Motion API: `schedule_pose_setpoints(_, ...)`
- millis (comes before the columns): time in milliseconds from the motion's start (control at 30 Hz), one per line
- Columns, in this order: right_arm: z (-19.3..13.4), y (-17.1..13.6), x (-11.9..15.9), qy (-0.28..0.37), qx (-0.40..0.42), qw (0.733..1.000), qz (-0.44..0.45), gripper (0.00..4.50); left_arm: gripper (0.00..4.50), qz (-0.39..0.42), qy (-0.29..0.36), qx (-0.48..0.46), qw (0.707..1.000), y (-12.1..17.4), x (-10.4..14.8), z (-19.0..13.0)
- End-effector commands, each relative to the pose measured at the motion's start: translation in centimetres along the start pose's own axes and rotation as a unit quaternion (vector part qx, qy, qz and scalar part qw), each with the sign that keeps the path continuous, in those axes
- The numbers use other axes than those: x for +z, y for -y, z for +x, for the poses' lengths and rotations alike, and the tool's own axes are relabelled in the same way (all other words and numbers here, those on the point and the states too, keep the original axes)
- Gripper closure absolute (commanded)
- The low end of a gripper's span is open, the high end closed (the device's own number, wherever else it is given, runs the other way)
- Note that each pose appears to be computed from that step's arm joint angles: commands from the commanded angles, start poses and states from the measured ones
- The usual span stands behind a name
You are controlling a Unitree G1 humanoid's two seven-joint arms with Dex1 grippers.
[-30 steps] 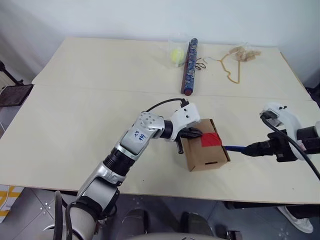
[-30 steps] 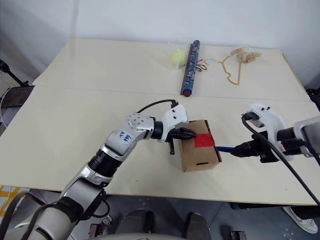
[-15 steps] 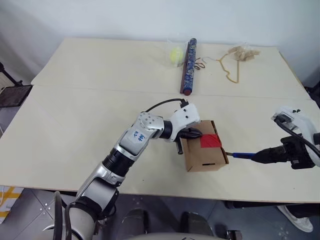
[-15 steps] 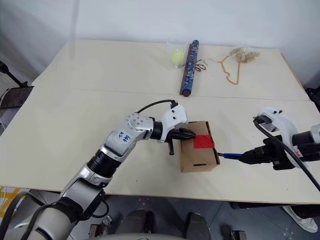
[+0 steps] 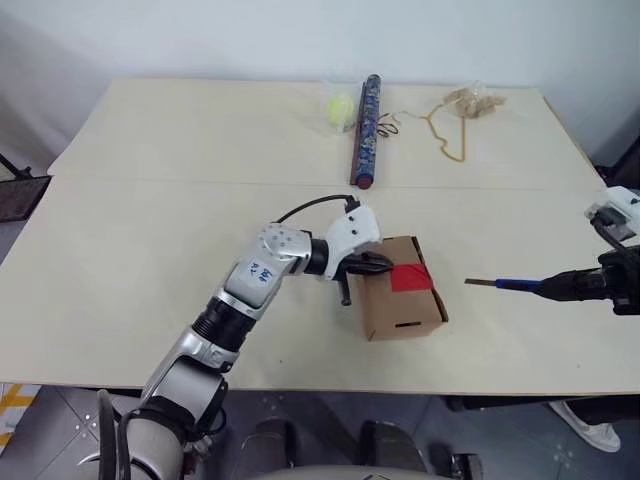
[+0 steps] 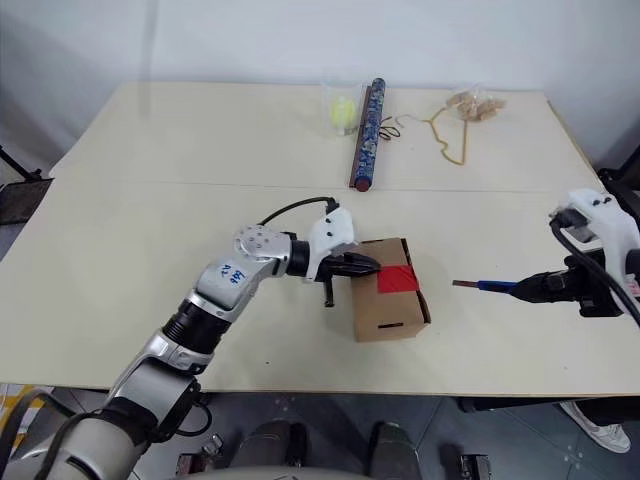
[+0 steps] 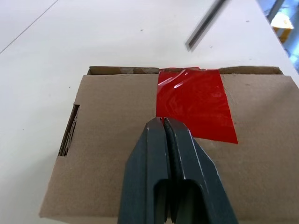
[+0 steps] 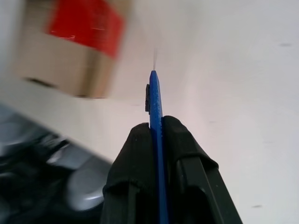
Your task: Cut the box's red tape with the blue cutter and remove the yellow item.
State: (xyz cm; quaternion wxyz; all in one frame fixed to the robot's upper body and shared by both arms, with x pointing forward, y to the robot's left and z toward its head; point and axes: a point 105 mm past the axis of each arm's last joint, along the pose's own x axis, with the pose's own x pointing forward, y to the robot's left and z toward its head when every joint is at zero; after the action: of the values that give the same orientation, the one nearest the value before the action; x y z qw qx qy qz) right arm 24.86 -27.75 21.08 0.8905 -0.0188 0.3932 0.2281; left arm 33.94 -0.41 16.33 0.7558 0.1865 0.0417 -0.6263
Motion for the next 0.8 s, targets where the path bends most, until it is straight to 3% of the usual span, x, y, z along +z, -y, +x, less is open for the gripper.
schedule_pose_setpoints(33,-1.1,0.8,1.6,0.1,-0.008,0.994,-0.033,4.42,4.45,0.016,0.05,-0.017,0.998,0.0,1.2,-1.9)
schedule_pose_setpoints(133,0.0,2.7,0.6,0.134,-0.039,0.99,-0.006,4.42,4.45,0.023,0.065,-0.031,0.997,0.0,1.4,-3.8)
schedule_pose_setpoints(167,0.9,3.3,-0.3,0.136,-0.053,0.989,-0.007,3.69,4.5,0.024,0.06,-0.031,0.997,-0.3,1.1,-4.8)
schedule_pose_setpoints(267,2.9,4.5,-1.9,0.148,-0.094,0.984,-0.042,2.72,4.5,0.019,0.029,-0.026,0.999,-0.8,-0.3,-6.9)
schedule_pose_setpoints(400,3.3,6.4,-1.9,0.199,-0.164,0.963,-0.083,1.33,4.5,0.009,-0.008,-0.02,1.0,-0.7,-2.1,-8.3)
schedule_pose_setpoints(533,3.3,6.2,-1.3,0.227,-0.176,0.946,-0.148,1.33,4.5,-0.004,-0.016,-0.029,0.999,0.3,-2.9,-8.1)
schedule_pose_setpoints(633,4.2,3.5,-0.4,0.247,-0.131,0.934,-0.221,1.99,4.5,-0.013,-0.018,-0.035,0.999,1.3,-3.3,-7.1)
schedule_pose_setpoints(800,6.1,0.4,0.4,0.27,-0.093,0.913,-0.292,3.76,4.5,-0.028,-0.02,-0.041,0.999,2.4,-3.6,-5.6)
